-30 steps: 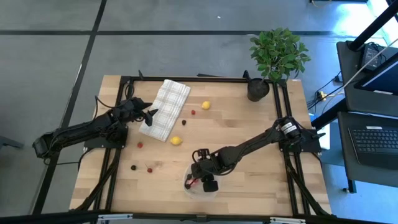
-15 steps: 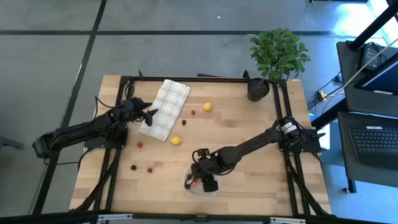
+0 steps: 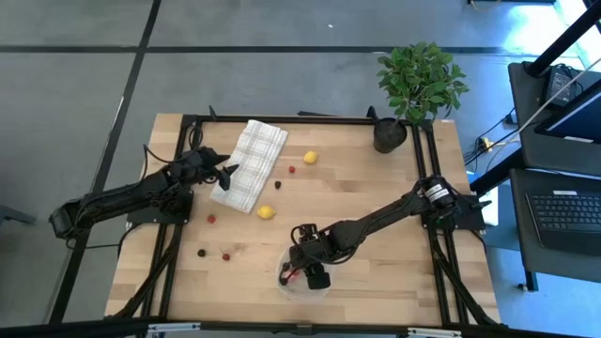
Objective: Pick and placing Produce into tupperware
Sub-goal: Put the top lemon into the transparent bin
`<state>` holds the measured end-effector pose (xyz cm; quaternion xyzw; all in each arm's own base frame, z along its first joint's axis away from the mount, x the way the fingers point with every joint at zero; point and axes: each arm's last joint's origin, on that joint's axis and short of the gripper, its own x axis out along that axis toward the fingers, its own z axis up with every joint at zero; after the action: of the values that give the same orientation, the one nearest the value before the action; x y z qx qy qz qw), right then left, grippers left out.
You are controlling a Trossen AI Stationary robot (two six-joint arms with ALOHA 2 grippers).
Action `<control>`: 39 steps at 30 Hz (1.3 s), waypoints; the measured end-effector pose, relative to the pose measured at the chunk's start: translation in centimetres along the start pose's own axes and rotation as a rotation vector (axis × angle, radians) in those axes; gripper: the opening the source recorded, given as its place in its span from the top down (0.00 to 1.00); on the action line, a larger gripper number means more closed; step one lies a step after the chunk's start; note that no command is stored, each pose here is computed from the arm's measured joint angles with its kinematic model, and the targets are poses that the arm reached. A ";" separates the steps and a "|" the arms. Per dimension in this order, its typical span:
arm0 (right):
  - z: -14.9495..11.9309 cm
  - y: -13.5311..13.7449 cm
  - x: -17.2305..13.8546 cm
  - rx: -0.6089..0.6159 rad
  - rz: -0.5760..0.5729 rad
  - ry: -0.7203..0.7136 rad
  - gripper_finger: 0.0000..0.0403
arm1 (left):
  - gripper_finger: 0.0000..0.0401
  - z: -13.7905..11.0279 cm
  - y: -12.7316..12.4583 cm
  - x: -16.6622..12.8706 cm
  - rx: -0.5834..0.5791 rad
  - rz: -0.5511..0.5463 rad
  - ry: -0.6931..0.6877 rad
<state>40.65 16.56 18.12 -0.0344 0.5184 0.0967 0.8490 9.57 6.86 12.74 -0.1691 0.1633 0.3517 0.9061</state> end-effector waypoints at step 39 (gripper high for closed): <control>2.0 -24.7 -17.1 0.304 -0.501 -0.011 0.25 | 0.38 0.0 0.0 0.0 0.000 0.000 0.000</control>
<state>39.75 -9.51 33.15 -0.0332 0.4978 -0.1948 0.8445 9.57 6.86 12.73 -0.1692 0.1634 0.3517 0.9061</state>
